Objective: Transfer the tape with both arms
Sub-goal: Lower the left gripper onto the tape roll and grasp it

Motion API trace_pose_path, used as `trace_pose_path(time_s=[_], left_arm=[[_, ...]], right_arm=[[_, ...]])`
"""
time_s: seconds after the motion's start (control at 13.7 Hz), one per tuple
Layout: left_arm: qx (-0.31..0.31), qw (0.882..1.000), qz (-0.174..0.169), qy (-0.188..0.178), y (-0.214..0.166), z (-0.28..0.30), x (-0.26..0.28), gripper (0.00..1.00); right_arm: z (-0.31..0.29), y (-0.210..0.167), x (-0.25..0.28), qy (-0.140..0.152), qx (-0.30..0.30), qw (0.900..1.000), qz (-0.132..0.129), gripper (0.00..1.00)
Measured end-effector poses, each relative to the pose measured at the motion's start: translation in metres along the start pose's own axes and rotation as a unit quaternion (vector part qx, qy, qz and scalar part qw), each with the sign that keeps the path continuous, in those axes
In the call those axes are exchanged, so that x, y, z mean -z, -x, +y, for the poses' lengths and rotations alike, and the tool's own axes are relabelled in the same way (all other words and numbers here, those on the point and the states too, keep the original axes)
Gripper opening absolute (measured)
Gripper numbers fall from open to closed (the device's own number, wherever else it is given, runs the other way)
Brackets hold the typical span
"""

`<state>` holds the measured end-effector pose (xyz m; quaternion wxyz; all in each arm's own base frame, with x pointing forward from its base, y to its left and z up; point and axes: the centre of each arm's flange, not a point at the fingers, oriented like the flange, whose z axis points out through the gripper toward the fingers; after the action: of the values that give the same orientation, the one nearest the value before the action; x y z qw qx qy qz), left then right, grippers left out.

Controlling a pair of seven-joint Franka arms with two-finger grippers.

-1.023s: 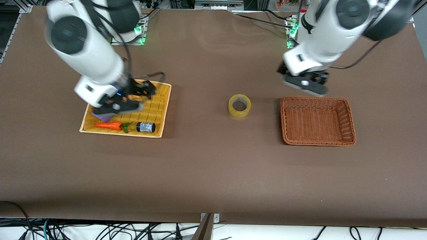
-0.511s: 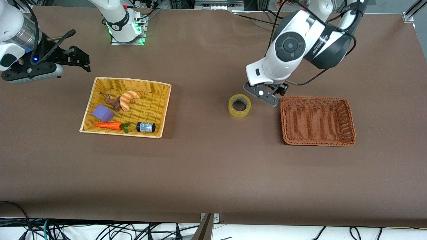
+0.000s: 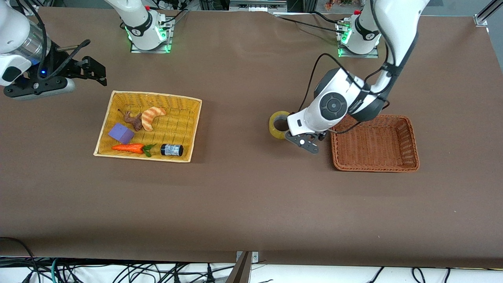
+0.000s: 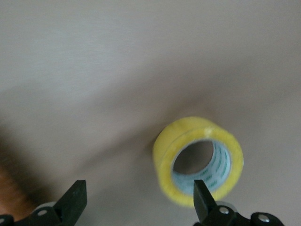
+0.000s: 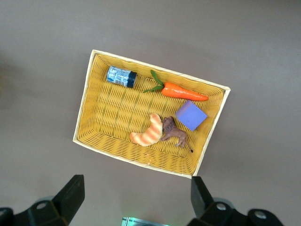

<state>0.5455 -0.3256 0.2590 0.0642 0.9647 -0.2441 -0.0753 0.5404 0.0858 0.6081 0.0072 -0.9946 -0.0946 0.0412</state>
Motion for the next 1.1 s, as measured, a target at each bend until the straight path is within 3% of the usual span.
trace_pose_path(time_s=[0.44, 0.66, 0.88, 1.1], left_arm=[[-0.027, 1.000, -0.008, 0.005, 0.004, 0.039, -0.047, 1.00], [-0.046, 0.998, -0.005, -0.033, 0.002, 0.024, -0.048, 1.00], [-0.050, 0.998, -0.007, -0.034, 0.001, 0.021, -0.064, 1.00], [-0.050, 0.998, -0.012, -0.029, 0.001, 0.019, -0.080, 0.90]], right_arm=[[0.011, -0.006, -0.010, 0.020, -0.006, 1.000, -0.009, 1.00], [0.011, -0.006, -0.010, 0.020, -0.006, 1.000, -0.009, 1.00], [0.011, -0.006, -0.010, 0.020, -0.006, 1.000, -0.009, 1.00], [0.011, -0.006, -0.010, 0.020, -0.006, 1.000, -0.009, 1.00]])
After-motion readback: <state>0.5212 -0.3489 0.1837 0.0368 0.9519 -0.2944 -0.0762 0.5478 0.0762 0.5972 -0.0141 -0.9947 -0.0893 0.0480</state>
